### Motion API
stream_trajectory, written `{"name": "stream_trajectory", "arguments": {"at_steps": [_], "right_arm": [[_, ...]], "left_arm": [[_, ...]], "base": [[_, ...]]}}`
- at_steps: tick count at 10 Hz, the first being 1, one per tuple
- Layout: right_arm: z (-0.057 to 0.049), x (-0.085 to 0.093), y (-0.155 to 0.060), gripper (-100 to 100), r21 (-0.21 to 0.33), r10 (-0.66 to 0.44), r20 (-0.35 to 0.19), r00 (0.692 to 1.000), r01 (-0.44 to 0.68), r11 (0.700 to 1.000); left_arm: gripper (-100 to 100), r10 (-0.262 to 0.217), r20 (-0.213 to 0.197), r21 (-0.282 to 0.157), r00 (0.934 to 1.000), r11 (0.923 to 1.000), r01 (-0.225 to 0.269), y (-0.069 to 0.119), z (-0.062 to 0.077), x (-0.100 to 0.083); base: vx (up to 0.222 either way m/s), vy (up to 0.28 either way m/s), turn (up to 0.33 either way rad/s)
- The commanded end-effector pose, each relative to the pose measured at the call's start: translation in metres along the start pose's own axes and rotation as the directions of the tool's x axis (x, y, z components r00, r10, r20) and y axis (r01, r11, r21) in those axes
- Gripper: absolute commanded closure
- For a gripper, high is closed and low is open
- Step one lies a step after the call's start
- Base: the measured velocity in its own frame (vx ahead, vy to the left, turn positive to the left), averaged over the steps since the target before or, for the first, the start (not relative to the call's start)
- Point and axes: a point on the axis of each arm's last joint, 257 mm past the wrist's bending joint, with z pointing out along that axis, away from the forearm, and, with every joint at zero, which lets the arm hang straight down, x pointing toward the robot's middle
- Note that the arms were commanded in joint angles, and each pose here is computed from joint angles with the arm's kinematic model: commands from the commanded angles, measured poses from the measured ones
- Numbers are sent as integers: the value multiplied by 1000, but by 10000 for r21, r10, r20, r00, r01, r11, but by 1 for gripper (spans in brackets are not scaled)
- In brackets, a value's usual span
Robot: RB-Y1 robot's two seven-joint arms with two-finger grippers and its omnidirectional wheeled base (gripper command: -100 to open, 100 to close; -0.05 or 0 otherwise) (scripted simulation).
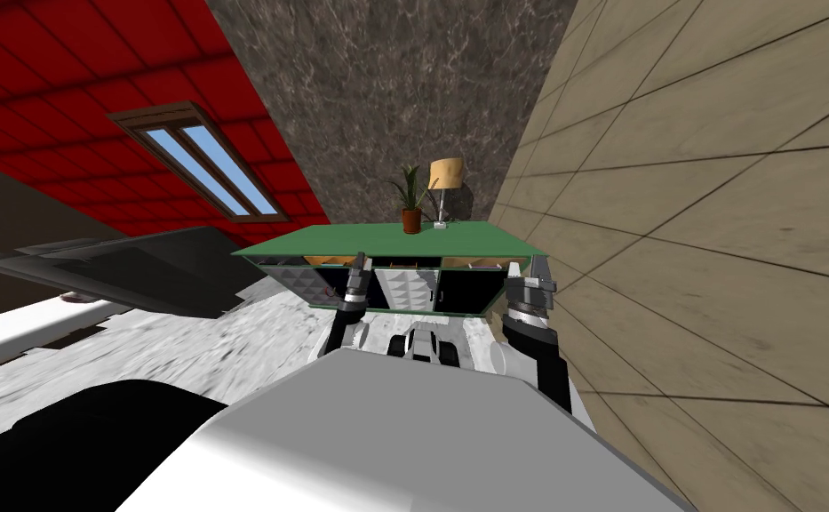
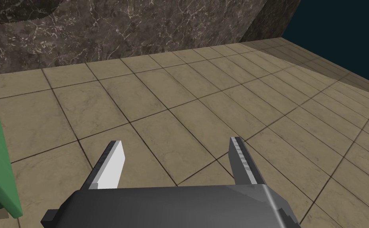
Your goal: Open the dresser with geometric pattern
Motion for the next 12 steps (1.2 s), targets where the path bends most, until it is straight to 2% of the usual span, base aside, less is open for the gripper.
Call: {"name": "stream_trajectory", "arguments": {"at_steps": [1, 7, 12], "right_arm": [[0, 0, 0, 0, 0, 0, 0, 10000, 0, 10000], [0, 0, 0, 0, 0, 0, 0, 10000, 0, 10000], [0, 0, 0, 0, 0, 0, 0, 10000, 0, 10000]], "left_arm": [[-100, 146, -328, 5, 9994, 9999, -146, 14, -5, 5], [-100, 382, -814, -49, 9959, 9992, -387, 51, -19, 12], [-100, 514, -1039, -87, 9933, 9986, -526, 78, -30, 13]], "base": [[25, -12, 9], [30, -10, 10], [27, -10, 10]]}}
